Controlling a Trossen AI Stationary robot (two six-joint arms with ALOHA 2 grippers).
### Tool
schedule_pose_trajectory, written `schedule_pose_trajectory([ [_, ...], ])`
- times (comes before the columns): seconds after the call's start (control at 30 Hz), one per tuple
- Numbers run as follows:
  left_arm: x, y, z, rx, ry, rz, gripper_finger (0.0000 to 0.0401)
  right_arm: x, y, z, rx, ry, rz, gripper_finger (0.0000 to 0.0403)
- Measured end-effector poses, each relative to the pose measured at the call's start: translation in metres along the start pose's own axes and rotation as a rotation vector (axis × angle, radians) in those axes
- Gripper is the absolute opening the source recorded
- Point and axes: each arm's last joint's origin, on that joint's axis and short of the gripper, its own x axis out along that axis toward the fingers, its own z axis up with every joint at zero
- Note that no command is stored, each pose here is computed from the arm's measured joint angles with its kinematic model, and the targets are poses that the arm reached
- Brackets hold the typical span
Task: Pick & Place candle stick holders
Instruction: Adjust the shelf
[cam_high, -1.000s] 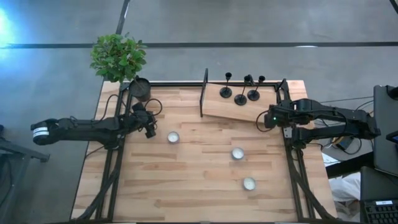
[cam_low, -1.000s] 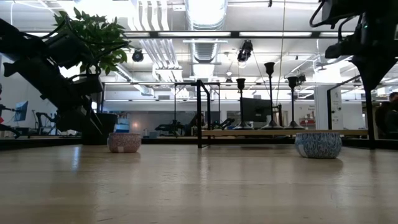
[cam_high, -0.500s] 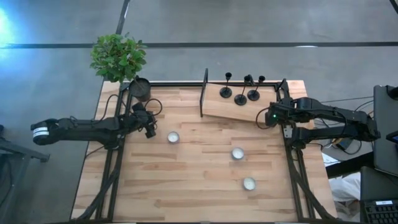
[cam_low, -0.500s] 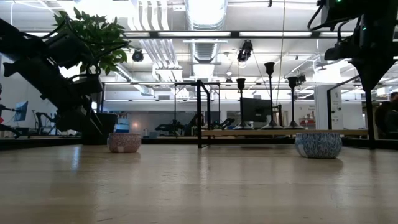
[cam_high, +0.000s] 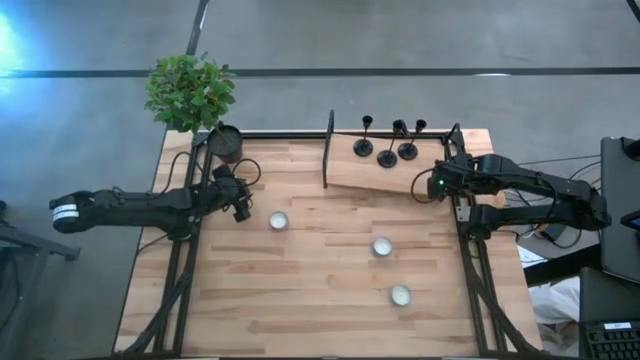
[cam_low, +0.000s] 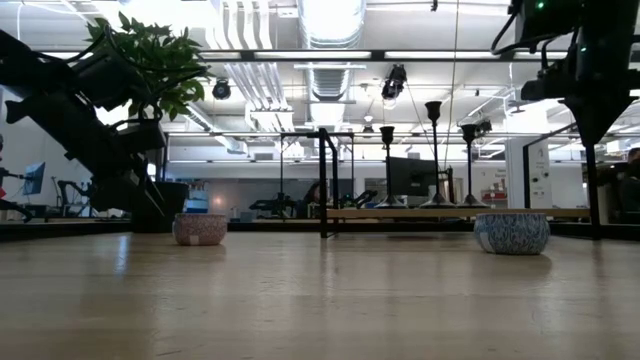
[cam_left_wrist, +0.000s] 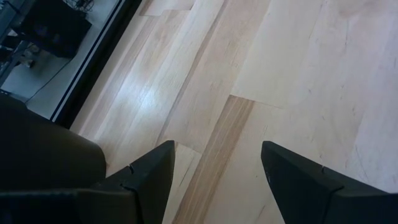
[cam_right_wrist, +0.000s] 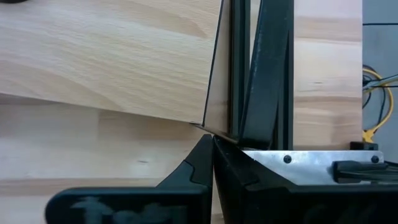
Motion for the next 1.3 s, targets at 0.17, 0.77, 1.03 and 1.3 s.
schedule_pose_trajectory([
  [0.17, 0.0, 0.0, 0.0, 0.0, 0.0, 0.0, 0.0246, 0.001, -0.001, 0.003, -0.003, -0.003, -0.005, 0.0008],
  [0.77, 0.0, 0.0, 0.0, 0.001, 0.0, 0.0, 0.0246, 0.007, -0.004, 0.017, -0.012, -0.033, -0.03, 0.0008],
  [1.03, 0.0, 0.0, 0.0, 0.0, 0.0, 0.0, 0.0246, 0.009, -0.006, 0.023, -0.018, -0.037, -0.038, 0.0008],
  [1.3, 0.0, 0.0, 0.0, 0.0, 0.0, 0.0, 0.0245, 0.011, -0.007, 0.025, -0.025, -0.035, -0.046, 0.0008],
])
